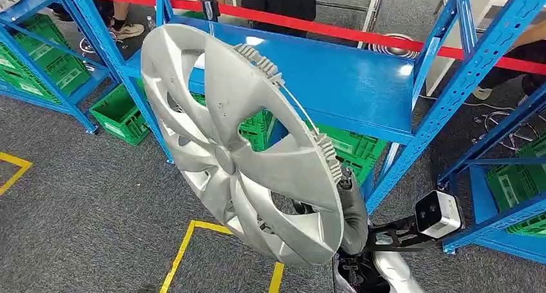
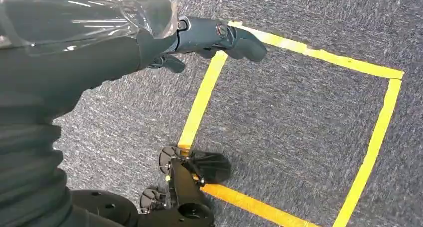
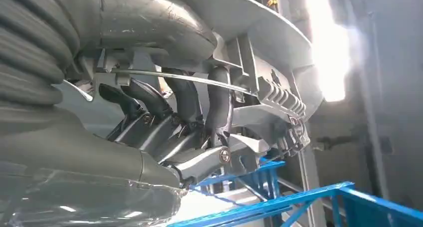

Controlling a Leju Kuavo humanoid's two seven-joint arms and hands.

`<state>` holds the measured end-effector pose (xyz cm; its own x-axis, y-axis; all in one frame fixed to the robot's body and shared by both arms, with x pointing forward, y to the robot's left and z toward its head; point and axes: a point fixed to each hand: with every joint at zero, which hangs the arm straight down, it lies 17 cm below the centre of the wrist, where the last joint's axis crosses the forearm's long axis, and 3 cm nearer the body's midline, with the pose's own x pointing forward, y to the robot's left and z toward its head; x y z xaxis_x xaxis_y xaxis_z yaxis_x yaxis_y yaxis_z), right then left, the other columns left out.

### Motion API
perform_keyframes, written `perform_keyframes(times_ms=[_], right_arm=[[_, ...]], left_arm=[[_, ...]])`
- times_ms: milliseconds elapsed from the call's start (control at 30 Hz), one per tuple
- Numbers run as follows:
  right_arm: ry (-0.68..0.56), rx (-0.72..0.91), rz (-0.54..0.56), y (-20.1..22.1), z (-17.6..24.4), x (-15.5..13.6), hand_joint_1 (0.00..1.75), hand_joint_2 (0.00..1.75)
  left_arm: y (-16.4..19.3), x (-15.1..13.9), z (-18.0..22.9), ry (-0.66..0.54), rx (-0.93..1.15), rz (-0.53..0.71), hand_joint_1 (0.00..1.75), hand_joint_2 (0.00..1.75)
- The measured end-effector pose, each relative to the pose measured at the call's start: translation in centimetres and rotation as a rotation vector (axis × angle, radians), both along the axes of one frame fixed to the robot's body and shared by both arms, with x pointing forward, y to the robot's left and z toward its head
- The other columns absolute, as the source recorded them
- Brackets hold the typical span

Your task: Take the parts from the cabinet and place them on the table.

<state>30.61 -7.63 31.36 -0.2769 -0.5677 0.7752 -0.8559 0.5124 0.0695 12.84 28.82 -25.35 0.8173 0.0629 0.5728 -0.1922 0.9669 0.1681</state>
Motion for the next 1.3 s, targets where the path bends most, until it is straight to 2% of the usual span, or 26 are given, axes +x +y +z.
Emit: perform_keyframes(times_ms=[1300], right_arm=[[0.025, -0.008, 0.017, 0.68, -0.53, 0.21, 1.75, 1.75]], left_arm=[[-0.19, -0.33, -0.17, 0.012, -0.016, -0.009, 0.0, 1.75]])
